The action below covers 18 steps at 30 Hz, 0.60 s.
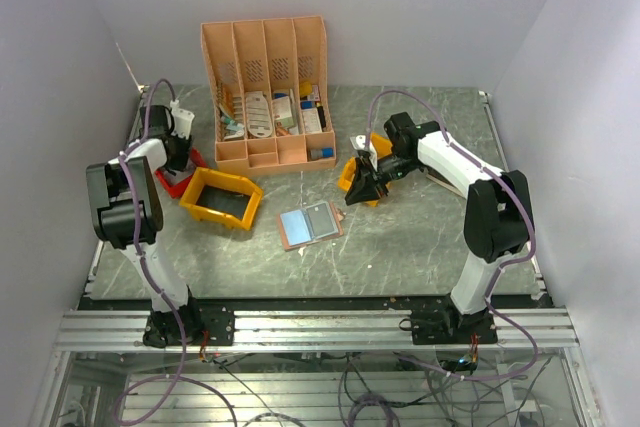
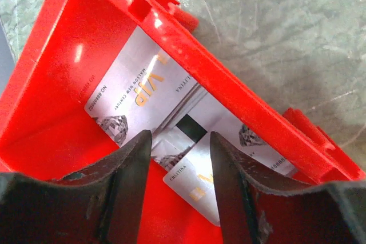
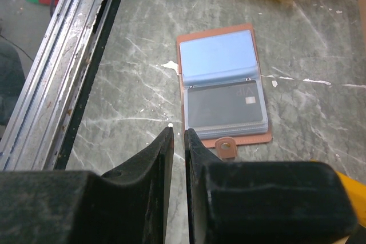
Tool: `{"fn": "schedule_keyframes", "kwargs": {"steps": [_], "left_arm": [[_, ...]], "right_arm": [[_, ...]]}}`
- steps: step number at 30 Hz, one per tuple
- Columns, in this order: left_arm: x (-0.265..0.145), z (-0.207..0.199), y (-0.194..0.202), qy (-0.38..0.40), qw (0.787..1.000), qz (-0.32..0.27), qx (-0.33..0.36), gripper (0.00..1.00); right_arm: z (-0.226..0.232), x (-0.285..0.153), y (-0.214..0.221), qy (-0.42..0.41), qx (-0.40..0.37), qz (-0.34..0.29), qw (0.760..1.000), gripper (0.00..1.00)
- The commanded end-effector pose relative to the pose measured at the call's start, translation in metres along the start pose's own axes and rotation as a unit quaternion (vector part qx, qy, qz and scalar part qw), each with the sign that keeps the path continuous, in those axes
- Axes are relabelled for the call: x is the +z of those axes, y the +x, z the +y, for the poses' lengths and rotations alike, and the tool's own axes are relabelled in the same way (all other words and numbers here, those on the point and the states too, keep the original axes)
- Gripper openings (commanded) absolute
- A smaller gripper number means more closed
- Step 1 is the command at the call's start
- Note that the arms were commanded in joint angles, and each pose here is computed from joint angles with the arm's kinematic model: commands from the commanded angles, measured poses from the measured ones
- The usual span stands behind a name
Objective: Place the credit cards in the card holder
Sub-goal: Move the storage box to the center of the board.
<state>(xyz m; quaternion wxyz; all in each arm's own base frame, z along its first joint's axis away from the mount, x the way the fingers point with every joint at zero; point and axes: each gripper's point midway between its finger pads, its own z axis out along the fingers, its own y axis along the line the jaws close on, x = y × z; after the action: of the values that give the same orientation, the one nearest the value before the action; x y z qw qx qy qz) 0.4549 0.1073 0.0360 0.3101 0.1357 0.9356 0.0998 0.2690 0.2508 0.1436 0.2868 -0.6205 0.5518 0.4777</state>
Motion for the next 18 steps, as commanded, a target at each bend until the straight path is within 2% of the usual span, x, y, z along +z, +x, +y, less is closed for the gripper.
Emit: {"fn": "schedule_keyframes", "kwargs": {"steps": [1, 6, 8, 15, 18], "left_arm": [[-0.005, -0.008, -0.010, 0.010, 0.999, -0.034, 0.002, 0.52], [-0.017, -0.032, -0.016, 0.072, 0.997, -0.019, -0.037, 0.27], [-0.023, -0.039, -0.010, 0.082, 0.996, 0.000, -0.048, 0.21], [-0.057, -0.082, 0.026, 0.141, 0.982, 0.067, -0.108, 0.14], [-0.063, -0.102, 0.041, 0.166, 0.976, 0.093, -0.105, 0.14]], "right_arm": [[-0.003, -0.003, -0.004, -0.002, -0.004, -0.014, 1.000, 0.14], [-0.004, -0.004, -0.002, -0.004, -0.002, -0.014, 1.000, 0.14], [-0.002, -0.004, -0.002, -0.008, 0.000, -0.014, 1.000, 0.14], [-0.002, -0.011, -0.001, -0.011, 0.002, -0.026, 1.000, 0.14], [-0.002, -0.015, -0.002, -0.013, 0.007, -0.032, 0.999, 0.14]]}}
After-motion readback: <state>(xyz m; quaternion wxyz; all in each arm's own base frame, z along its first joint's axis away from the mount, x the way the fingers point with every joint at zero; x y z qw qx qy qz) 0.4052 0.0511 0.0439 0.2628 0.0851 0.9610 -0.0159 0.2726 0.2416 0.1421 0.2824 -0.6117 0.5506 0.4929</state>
